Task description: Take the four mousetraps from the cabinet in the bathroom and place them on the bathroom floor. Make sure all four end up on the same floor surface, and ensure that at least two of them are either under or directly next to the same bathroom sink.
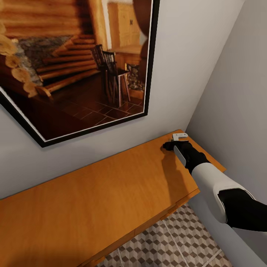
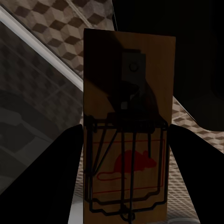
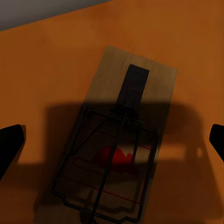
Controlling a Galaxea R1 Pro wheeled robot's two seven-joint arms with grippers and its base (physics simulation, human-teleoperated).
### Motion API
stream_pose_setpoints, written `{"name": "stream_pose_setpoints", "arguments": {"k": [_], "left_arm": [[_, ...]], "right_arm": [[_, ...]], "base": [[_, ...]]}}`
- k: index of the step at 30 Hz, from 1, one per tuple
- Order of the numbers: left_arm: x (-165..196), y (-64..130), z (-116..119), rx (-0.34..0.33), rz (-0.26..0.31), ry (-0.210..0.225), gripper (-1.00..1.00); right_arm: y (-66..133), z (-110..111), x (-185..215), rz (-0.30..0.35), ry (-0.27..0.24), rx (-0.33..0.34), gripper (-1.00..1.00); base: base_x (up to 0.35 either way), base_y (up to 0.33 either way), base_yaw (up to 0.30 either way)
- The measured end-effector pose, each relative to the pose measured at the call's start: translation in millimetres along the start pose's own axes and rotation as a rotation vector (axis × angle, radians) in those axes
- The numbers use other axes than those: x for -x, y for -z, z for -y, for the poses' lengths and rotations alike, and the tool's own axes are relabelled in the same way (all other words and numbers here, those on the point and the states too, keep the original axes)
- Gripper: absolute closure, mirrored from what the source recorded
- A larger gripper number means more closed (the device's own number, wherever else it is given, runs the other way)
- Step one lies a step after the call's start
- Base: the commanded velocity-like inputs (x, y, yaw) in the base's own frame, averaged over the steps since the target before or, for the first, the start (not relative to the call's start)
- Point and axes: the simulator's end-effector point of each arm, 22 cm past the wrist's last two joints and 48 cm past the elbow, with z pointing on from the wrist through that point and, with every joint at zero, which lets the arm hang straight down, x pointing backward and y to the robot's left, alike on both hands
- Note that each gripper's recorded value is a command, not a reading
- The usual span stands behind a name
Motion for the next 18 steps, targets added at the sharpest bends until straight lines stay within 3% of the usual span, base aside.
{"name": "stream_pose_setpoints", "arguments": {"k": [11, 12, 18], "left_arm": [[0.2, 0.2, 1.1, -0.001, 0.0, 0.0, 1.0], [0.2, 0.2, 1.1, -0.001, 0.0, 0.0, 1.0], [0.2, 0.2, 1.2, -0.001, 0.001, 0.0, 1.0]], "right_arm": [[0.0, 0.0, 0.0, 0.0, 0.0, 0.0, -1.0], [0.0, 0.0, 0.0, 0.0, 0.0, 0.0, 1.0], [0.4, 0.1, 0.7, 0.001, 0.007, -0.002, 1.0]], "base": [[0.0, 0.0, 0.0], [0.0, 0.0, 0.0], [0.0, 0.0, 0.0]]}}
